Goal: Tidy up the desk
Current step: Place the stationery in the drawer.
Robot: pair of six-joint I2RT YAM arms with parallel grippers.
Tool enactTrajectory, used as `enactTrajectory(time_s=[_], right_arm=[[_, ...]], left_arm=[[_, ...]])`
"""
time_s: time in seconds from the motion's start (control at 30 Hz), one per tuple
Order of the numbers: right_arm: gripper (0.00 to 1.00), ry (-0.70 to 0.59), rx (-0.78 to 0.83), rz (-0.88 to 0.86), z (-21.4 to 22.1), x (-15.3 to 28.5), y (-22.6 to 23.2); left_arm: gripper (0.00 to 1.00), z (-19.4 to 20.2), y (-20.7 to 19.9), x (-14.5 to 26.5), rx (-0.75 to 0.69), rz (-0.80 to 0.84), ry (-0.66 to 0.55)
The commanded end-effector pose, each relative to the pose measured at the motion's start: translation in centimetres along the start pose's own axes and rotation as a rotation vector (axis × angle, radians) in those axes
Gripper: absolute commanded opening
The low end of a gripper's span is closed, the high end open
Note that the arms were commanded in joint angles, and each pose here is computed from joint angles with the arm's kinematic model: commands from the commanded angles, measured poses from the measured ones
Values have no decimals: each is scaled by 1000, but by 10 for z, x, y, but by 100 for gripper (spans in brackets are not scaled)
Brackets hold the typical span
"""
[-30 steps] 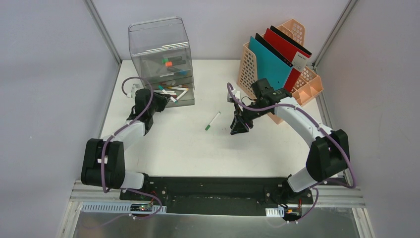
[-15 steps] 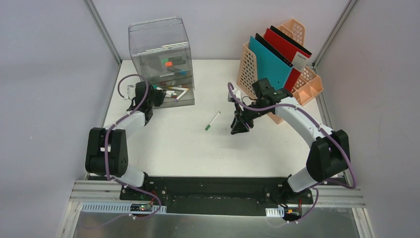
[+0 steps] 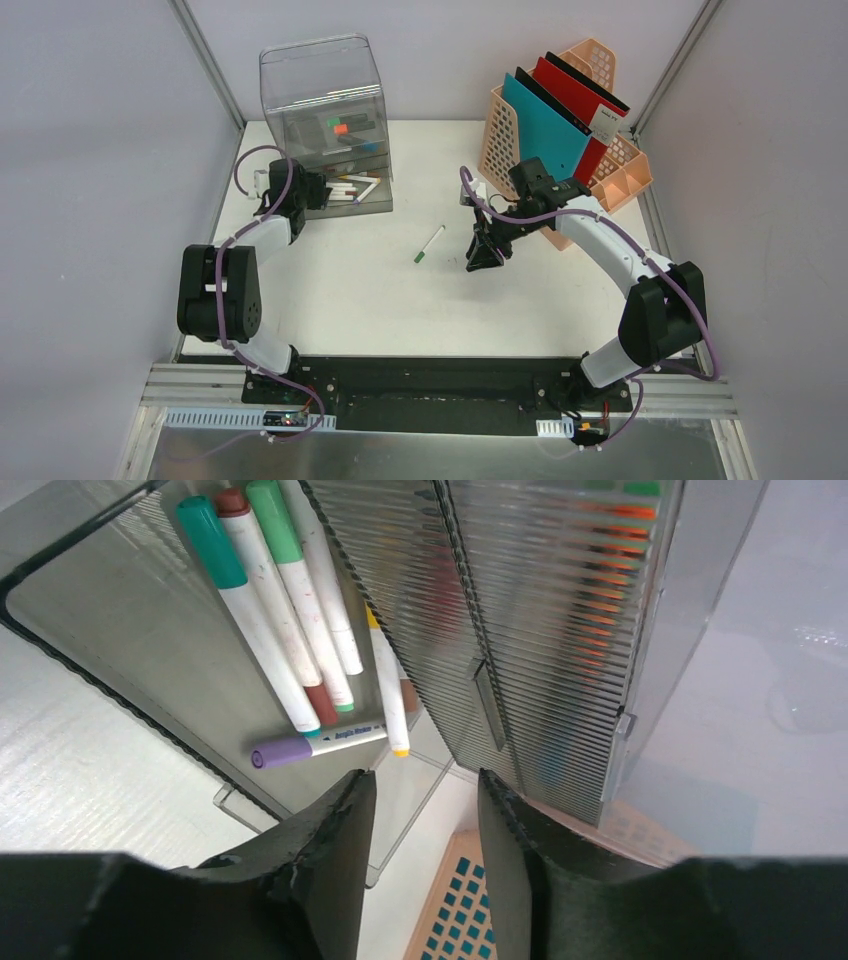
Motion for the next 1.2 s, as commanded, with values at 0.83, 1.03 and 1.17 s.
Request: enactTrajectory(time_s=[0.83,1.03,1.17], right_arm=[[39,-61,77,4,-14,13,9],[39,-62,79,6,-15,13,10],[39,-62,76,6,-14,13,9]], left_arm=[[69,60,-28,110,-349,629,386],[73,78,-21,126,-427,718,508],[74,92,-16,133,-497,738,547]])
Point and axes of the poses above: each gripper's point midway between its finger pads, its own x axis back along the fingers, its own y axis along the line the jaws close on, z = x × y, the point moved 3 cm from there along x, back along the fingers, and after that the axes turned 5 degrees about -x, right-handed, at the moved point
